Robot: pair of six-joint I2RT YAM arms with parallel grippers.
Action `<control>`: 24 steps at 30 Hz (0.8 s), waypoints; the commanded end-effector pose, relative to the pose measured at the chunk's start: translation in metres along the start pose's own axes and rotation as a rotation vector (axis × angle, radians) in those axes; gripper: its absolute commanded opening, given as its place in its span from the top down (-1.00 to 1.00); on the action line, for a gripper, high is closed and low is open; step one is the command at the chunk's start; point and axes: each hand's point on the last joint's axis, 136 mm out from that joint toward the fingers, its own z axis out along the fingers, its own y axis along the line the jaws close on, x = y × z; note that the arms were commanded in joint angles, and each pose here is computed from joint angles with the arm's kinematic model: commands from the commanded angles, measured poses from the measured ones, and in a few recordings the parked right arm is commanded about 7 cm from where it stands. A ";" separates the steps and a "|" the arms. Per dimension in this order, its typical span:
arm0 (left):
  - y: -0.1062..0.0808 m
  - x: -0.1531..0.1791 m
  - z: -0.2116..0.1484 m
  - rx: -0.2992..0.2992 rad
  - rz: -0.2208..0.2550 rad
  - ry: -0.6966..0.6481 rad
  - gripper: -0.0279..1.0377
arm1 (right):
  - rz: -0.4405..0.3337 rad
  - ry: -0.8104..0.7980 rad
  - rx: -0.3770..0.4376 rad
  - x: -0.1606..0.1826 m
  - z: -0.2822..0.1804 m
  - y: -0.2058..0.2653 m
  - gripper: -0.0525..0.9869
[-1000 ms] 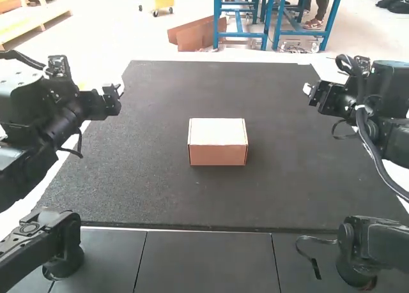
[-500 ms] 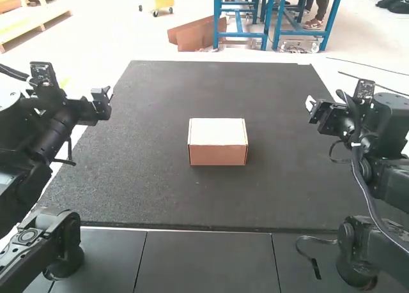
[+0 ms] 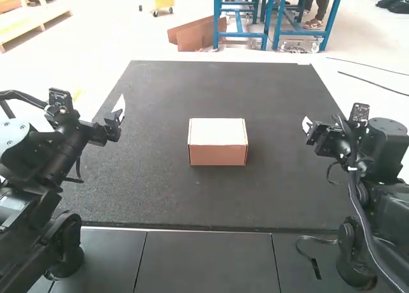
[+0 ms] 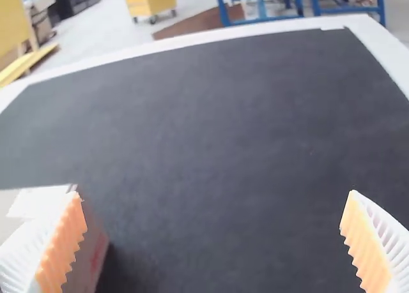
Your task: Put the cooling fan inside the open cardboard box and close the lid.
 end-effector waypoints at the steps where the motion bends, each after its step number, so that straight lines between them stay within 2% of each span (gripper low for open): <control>1: -0.012 -0.008 -0.002 0.068 0.017 -0.034 -0.87 | -0.011 -0.030 -0.035 -0.008 -0.004 0.009 -0.86; 6: -0.034 -0.001 -0.004 0.192 0.017 -0.013 -0.86 | -0.008 -0.038 -0.046 -0.008 -0.009 0.011 -0.86; 12: -0.034 0.020 -0.006 0.188 0.019 0.030 -0.86 | -0.026 -0.048 -0.058 -0.008 -0.015 0.014 -0.85; 13: -0.033 0.025 -0.006 0.178 0.016 0.036 -0.86 | -0.034 -0.054 -0.056 -0.008 -0.016 0.014 -0.85; 15: -0.015 0.040 -0.005 0.067 0.011 0.061 -0.86 | -0.040 -0.061 -0.036 -0.006 -0.018 0.010 -0.85; 16: -0.005 0.043 -0.004 0.009 -0.023 0.062 -0.86 | -0.038 -0.071 -0.015 -0.006 -0.018 0.006 -0.85; 17: -0.002 0.047 -0.004 -0.013 -0.051 0.077 -0.86 | -0.039 -0.078 -0.008 -0.004 -0.019 0.005 -0.85; 21: 0.007 0.052 -0.005 -0.060 -0.208 0.097 -0.84 | -0.039 -0.089 0.036 -0.003 -0.025 -0.003 -0.85; 23: 0.012 0.060 -0.006 -0.085 -0.207 0.130 -0.84 | -0.049 -0.078 0.053 0.000 -0.026 -0.006 -0.85; 24: 0.014 0.073 -0.009 -0.097 -0.184 0.180 -0.84 | -0.065 -0.066 0.068 0.003 -0.026 -0.009 -0.85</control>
